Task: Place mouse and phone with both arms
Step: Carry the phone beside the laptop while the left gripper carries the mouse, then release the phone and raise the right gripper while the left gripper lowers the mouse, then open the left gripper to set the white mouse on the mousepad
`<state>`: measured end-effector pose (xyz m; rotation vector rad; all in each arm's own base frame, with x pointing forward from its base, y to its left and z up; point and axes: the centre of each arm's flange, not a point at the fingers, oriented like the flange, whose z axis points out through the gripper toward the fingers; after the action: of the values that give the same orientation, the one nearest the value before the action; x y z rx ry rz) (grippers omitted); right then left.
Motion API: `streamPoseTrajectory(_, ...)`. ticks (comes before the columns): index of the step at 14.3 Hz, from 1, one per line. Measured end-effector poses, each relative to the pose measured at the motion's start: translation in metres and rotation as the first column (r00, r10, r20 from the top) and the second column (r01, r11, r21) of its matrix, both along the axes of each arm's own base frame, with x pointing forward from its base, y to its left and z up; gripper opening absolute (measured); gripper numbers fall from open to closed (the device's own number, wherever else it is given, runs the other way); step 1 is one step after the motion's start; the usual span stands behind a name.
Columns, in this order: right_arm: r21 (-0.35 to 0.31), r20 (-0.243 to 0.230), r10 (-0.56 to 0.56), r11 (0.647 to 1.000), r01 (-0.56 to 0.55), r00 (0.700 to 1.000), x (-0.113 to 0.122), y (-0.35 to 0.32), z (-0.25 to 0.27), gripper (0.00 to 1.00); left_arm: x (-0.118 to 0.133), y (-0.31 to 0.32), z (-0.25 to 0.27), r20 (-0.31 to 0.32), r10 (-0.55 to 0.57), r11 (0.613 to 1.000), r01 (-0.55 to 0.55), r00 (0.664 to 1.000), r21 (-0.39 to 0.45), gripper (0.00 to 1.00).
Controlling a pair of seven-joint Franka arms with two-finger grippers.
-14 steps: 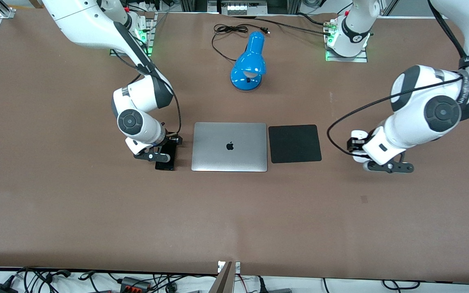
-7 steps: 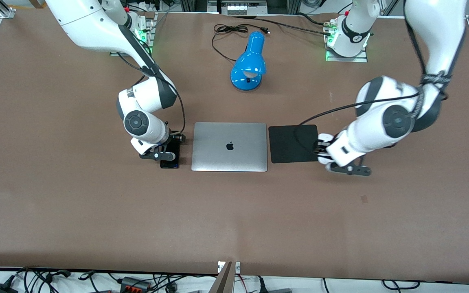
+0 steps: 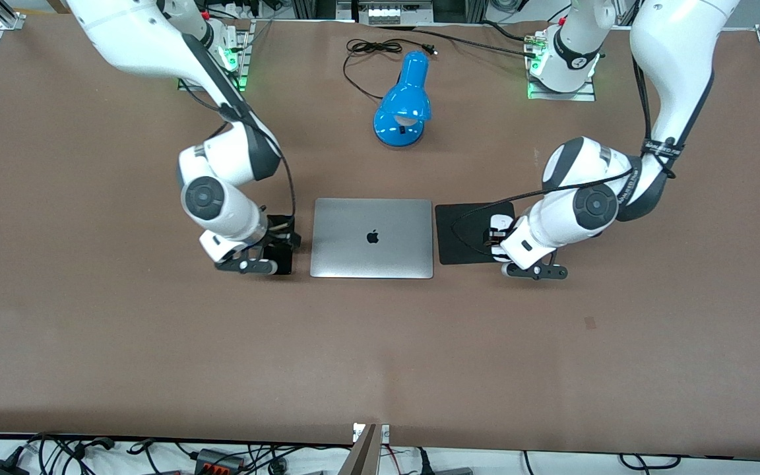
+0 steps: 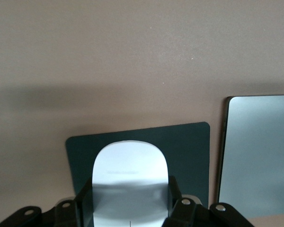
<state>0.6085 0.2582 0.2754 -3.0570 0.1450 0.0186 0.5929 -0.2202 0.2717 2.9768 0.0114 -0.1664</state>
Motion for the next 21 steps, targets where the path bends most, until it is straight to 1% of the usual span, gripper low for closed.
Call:
streamPoseTrajectory(1,0.003,0.023,-0.017,1.0,0.017,1.0,0.011,-0.009,0.026,1.0,-0.004,-0.001,-0.008,0.025,0.009,1.0,-0.008,1.0,-0.01,0.62)
streamPoseTrajectory(2,0.002,0.035,-0.04,0.999,0.04,0.999,0.02,-0.023,0.05,1.0,-0.01,-0.002,-0.018,0.042,0.015,1.0,-0.015,0.999,-0.018,0.62)
streamPoseTrajectory(4,-0.007,0.032,-0.098,0.995,0.098,0.995,0.036,-0.065,0.094,1.0,-0.022,-0.002,-0.035,0.061,0.022,0.999,-0.02,0.998,-0.027,0.62)
streamPoseTrajectory(7,-0.03,-0.017,-0.171,0.985,0.171,0.985,0.051,-0.122,0.162,1.0,-0.03,-0.002,-0.049,0.083,0.031,0.999,-0.027,0.996,-0.043,0.62)
streamPoseTrajectory(9,-0.045,-0.054,-0.184,0.982,0.182,0.981,0.052,-0.15,0.204,1.0,-0.038,-0.002,-0.069,0.099,0.042,0.997,-0.036,0.994,-0.063,0.62)
streamPoseTrajectory(11,-0.056,-0.092,-0.147,0.988,0.143,0.985,0.05,-0.18,0.235,1.0,-0.048,-0.003,-0.093,0.088,0.049,0.996,-0.042,0.995,-0.076,0.62)
streamPoseTrajectory(12,-0.056,-0.109,-0.112,0.993,0.106,0.988,0.049,-0.197,0.246,1.0,-0.049,-0.004,-0.098,0.088,0.05,0.996,-0.043,0.995,-0.081,0.62)
streamPoseTrajectory(13,-0.051,-0.11,-0.076,0.996,0.071,0.991,0.047,-0.216,0.257,1.0,-0.049,-0.005,-0.097,0.089,0.05,0.996,-0.043,0.995,-0.081,0.62)
streamPoseTrajectory(14,-0.049,-0.099,-0.047,0.998,0.043,0.994,0.044,-0.233,0.269,1.0,-0.049,-0.006,-0.097,0.089,0.052,0.996,-0.045,0.995,-0.081,0.66)
streamPoseTrajectory(15,-0.054,-0.09,-0.036,0.998,0.031,0.995,0.04,-0.246,0.277,1.0,-0.05,-0.008,-0.097,0.087,0.056,0.995,-0.048,0.995,-0.082,0.74)
streamPoseTrajectory(17,-0.065,-0.081,-0.032,0.998,0.026,0.996,0.033,-0.264,0.28,1.0,-0.051,-0.011,-0.096,0.087,0.059,0.995,-0.051,0.994,-0.083,0.93)
streamPoseTrajectory(18,-0.072,-0.065,-0.024,0.997,0.02,0.998,0.031,-0.269,0.28,1.0,-0.05,-0.011,-0.096,0.089,0.059,0.995,-0.052,0.994,-0.083,0.99)
streamPoseTrajectory(21,-0.085,-0.017,-0.028,0.996,0.026,0.999,0.024,-0.28,0.284,1.0,-0.04,-0.013,-0.081,0.112,0.061,0.995,-0.052,0.992,-0.087,1.0)
